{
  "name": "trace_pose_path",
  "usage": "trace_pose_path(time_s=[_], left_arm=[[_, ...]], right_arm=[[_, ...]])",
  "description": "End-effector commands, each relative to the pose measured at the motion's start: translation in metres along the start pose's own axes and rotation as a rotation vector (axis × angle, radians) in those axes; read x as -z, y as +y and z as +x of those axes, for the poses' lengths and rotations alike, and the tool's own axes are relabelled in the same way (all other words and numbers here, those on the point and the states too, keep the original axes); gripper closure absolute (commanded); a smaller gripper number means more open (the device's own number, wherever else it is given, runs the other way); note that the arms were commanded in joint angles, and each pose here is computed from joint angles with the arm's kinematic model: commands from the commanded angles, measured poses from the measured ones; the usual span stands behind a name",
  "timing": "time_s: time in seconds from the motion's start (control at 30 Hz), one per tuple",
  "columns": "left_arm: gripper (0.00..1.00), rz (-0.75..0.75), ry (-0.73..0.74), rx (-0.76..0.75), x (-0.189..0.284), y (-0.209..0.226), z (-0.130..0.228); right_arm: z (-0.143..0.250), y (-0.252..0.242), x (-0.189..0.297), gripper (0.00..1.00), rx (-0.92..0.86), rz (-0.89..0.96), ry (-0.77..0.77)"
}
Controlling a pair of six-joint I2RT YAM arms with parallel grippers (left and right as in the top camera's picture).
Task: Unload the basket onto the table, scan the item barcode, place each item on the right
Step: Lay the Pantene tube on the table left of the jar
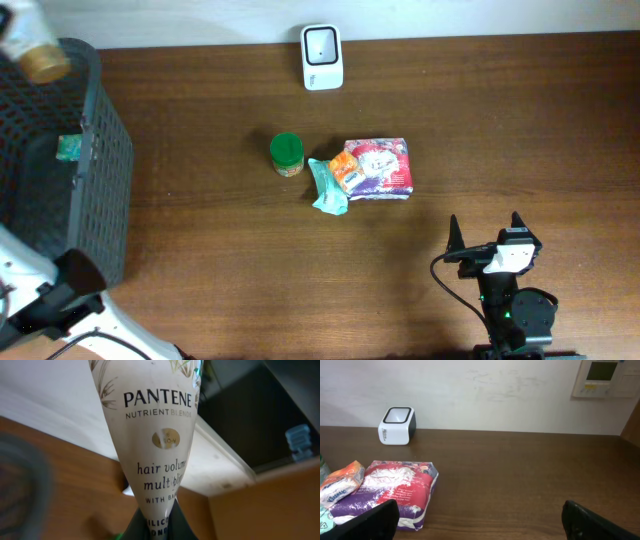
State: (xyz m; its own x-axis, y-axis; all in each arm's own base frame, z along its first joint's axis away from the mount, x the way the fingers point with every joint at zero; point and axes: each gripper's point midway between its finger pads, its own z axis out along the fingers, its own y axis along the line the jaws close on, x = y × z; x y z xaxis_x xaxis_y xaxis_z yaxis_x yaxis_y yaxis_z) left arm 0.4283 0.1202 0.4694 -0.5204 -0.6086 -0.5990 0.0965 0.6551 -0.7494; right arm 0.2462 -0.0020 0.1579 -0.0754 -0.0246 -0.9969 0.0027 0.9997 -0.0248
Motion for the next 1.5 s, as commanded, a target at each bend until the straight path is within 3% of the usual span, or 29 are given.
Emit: trace_pose_path(time_s=[0.0,0.1,0.17,0.2,0.27,0.4,0.53,0.7,0.93,1.37,1.43,1.47], left_arm=[[1.00,0.093,0.106,-0.105,-0.040,-0.058,0.038],[1.00,-0.161,0.198,-0.084,-0.076,-0.044,0.086],[1.00,-0.476,0.240,-0.135,-0.083,-0.015,0.118],[1.00,-0.548,0.252,-0.164,-0.084,-0.011,0.126],[1.00,-0.658,0.298,-0.229,-0.090,-0.006,0.147],[1.00,-0.729,0.483,-0.289,-0.121,0.005,0.205],[1.00,-0.811,0.692,-0.303,-0.153,0.051,0.272],[1.00,-0.795,0.859,-0.440,-0.174,0.107,0.318],[0.99,-0.788,0.881,-0.462,-0.189,0.144,0.347],[0.88,-0.688,0.930,-0.387,-0.196,0.143,0.374],[0.84,-0.661,0.940,-0.372,-0.197,0.138,0.378],[0.76,-0.654,0.944,-0.370,-0.198,0.137,0.379]], right_arm=[[0.003,0.001,0.000,0.01,-0.004,-0.001,0.006],[0.003,0.001,0.000,0.01,-0.004,-0.001,0.006],[0.003,0.001,0.000,0.01,-0.004,-0.001,0.006],[0.003,0.001,0.000,0.01,-0.004,-0.001,0.006],[0.003,0.001,0.000,0.01,-0.004,-0.001,0.006],[0.003,0.001,0.000,0.01,-0.004,-0.001,0.006],[0.003,0.001,0.000,0.01,-0.004,-0.001,0.006],[0.003,0.001,0.000,0.01,-0.003,-0.001,0.006],[0.003,0.001,0.000,0.01,-0.004,-0.001,0.006],[0.003,0.001,0.000,0.01,-0.004,-0.001,0.006],[0.003,0.001,0.000,0.01,-0.004,-0.001,0.006],[0.003,0.001,0.000,0.01,-0.004,-0.001,0.006]])
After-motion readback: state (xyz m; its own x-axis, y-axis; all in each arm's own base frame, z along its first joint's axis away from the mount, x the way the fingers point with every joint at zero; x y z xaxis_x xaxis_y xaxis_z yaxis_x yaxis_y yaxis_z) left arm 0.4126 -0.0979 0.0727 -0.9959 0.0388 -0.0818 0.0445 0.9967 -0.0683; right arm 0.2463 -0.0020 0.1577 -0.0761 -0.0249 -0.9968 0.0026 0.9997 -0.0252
